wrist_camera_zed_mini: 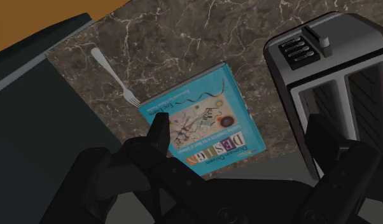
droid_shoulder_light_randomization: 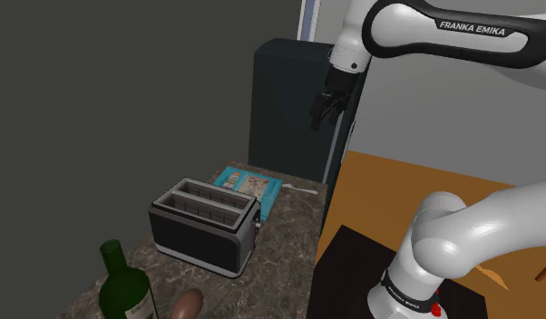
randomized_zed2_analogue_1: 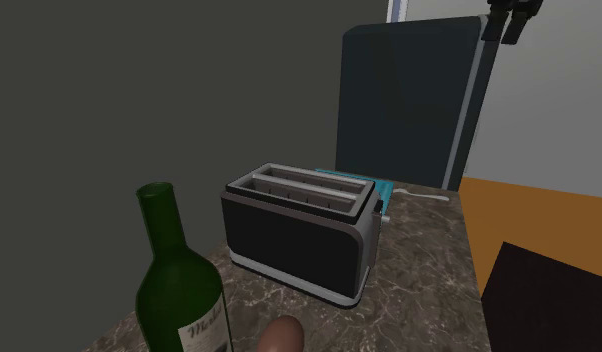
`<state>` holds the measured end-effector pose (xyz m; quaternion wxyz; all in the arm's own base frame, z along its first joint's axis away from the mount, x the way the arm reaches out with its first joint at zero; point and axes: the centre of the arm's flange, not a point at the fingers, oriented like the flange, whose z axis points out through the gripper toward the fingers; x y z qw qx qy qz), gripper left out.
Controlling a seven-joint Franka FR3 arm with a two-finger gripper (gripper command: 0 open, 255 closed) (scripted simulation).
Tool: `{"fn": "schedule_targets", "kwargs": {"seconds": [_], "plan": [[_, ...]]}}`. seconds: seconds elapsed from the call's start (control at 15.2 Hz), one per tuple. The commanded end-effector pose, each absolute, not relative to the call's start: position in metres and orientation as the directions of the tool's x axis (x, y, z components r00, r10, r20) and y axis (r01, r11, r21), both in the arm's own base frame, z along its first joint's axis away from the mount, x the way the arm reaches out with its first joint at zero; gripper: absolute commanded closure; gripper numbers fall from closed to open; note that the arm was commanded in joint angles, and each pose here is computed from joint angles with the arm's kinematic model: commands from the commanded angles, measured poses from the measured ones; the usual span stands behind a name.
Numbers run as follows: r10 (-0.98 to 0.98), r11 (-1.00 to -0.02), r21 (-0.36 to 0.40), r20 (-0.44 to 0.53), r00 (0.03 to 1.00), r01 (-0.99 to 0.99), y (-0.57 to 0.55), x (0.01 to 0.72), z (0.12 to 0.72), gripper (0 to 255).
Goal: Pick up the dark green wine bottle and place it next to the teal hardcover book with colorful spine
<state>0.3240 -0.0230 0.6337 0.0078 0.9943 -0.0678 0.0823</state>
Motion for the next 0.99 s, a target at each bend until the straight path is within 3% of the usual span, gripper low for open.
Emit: {"fn": "schedule_targets", "kwargs": {"seconds": [0.0,0.92], "plan": [[-0.133,-0.991,0.004,0.165,0.977,-0.136,-0.023,0.324,0.634,0],[-0.132,-0.991,-0.013,0.161,0.978,-0.132,0.147,0.370,0.587,0]]}}
